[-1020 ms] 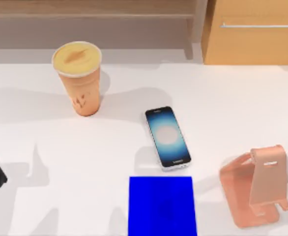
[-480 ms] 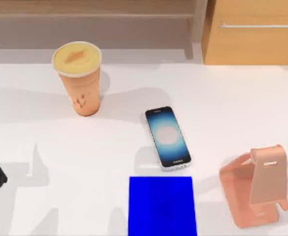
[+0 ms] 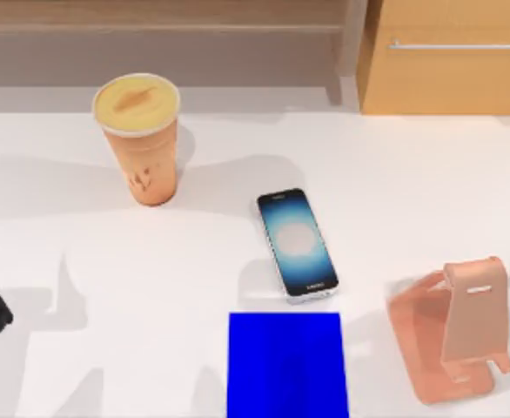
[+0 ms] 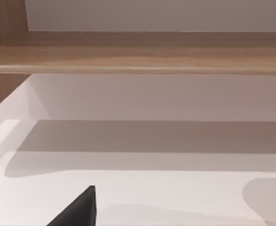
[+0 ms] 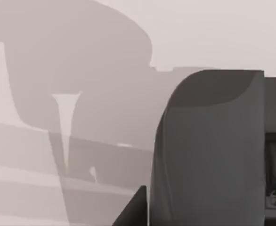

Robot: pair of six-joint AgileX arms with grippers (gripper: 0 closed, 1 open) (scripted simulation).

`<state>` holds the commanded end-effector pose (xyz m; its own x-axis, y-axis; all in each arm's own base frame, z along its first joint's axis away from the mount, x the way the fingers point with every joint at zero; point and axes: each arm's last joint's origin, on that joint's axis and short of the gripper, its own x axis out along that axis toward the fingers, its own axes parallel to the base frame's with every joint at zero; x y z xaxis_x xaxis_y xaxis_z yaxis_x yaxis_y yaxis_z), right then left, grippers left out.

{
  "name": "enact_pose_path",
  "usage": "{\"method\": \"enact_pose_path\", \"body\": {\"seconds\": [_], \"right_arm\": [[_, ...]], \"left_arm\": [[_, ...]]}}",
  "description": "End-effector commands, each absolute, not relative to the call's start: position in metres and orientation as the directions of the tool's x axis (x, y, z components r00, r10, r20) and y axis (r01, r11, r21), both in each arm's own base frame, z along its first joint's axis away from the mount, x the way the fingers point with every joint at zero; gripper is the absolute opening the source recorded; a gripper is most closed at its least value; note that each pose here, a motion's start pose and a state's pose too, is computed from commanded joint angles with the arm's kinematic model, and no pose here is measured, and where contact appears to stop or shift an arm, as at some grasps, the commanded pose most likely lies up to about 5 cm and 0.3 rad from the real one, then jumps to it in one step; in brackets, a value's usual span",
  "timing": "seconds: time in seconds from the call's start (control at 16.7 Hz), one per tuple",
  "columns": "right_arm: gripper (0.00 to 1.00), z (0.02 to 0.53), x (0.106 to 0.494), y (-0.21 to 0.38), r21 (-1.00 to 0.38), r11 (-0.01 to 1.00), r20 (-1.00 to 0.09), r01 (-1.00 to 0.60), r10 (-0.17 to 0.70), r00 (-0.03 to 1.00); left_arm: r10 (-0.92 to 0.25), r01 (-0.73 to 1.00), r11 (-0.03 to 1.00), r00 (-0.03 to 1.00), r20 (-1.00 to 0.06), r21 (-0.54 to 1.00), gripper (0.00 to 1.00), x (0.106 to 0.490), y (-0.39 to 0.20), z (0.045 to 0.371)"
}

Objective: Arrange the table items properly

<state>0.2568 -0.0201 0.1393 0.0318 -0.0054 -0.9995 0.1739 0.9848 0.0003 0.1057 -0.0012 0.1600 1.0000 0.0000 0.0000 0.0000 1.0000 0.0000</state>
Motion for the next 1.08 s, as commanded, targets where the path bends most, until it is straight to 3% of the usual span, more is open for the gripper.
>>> {"method": "enact_pose_path", "body": {"seconds": [0.42, 0.78, 0.9, 1.08], "right_arm": [[0.0, 0.208, 0.252, -0.02, 0.0, 0.985, -1.0, 0.173, -0.005, 0.025], [0.0, 0.213, 0.252, -0.019, 0.0, 0.985, -1.0, 0.173, -0.004, 0.026], [0.0, 0.22, 0.255, -0.013, 0.01, 0.984, -0.997, 0.178, -0.003, 0.075], [0.0, 0.243, 0.267, 0.014, 0.066, 0.98, -0.973, 0.188, 0.021, 0.23]], "left_arm": [[0.0, 0.0, 1.0, 1.0, 0.0, 0.0, 1.0, 0.106, -0.001, 0.16], [0.0, 0.0, 1.0, 1.0, 0.0, 0.0, 1.0, 0.106, -0.001, 0.16], [0.0, 0.0, 1.0, 1.0, 0.0, 0.0, 1.0, 0.106, -0.001, 0.16], [0.0, 0.0, 1.0, 1.0, 0.0, 0.0, 1.0, 0.106, -0.001, 0.16]]}}
